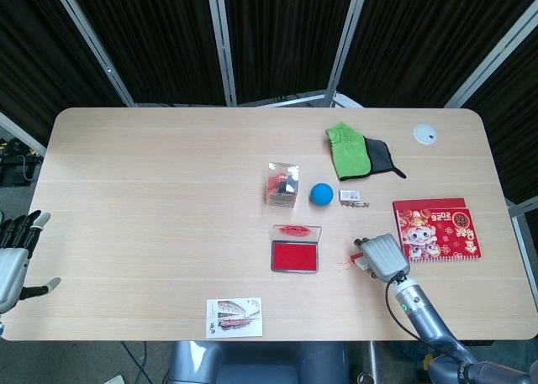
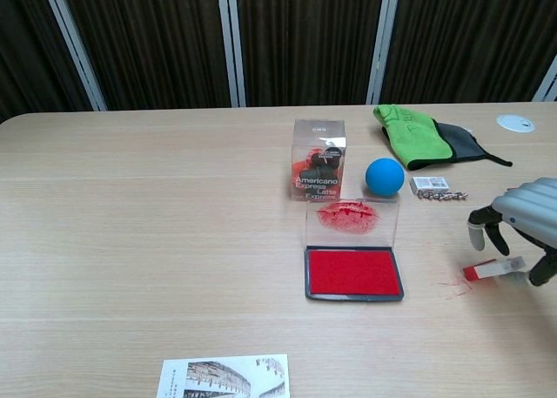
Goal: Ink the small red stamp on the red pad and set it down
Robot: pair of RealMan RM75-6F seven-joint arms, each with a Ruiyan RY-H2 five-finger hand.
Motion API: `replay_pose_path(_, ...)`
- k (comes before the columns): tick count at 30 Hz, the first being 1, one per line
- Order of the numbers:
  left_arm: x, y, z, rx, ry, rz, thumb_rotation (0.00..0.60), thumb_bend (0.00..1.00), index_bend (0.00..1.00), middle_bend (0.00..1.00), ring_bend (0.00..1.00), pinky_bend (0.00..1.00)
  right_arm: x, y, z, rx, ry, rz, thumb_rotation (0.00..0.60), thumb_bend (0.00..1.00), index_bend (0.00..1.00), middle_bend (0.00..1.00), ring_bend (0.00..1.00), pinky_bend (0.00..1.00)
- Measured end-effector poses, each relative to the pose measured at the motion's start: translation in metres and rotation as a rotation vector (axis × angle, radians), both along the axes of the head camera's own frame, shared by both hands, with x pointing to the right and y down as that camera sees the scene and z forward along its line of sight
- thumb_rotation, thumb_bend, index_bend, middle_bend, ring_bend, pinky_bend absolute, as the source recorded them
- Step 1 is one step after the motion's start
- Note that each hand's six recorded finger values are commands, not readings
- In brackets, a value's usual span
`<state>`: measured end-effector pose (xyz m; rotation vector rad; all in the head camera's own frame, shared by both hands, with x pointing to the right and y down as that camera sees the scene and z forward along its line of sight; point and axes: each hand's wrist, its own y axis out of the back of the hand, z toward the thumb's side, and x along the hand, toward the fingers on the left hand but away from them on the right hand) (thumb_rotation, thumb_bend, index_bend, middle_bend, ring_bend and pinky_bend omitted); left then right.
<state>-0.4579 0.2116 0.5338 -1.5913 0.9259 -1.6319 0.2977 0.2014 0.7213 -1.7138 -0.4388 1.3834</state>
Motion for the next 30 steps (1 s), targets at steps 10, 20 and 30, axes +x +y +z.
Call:
replay_pose_path(10, 0.001, 0.001, 0.000, -0.001, 0.005, 0.002, 0.600, 0.00, 0.00, 0.00, 0.00, 0.00, -0.002, -0.014, -0.004, 0.044, -0.008, 0.037, 0.600, 0.19, 0.43, 0.55, 0.76, 1.00)
replay_pose_path(20, 0.000, 0.000, -0.001, 0.000, 0.008, -0.002, 0.600, 0.00, 0.00, 0.00, 0.00, 0.00, -0.004, -0.019, -0.015, 0.063, -0.027, 0.048, 0.600, 0.19, 0.43, 0.55, 0.76, 1.00)
replay_pose_path(30, 0.003, 0.003, -0.013, 0.018, 0.042, 0.010, 0.600, 0.00, 0.00, 0.00, 0.00, 0.00, 0.010, -0.023, -0.083, 0.185, -0.127, 0.105, 0.600, 0.17, 0.34, 0.42, 0.62, 0.86)
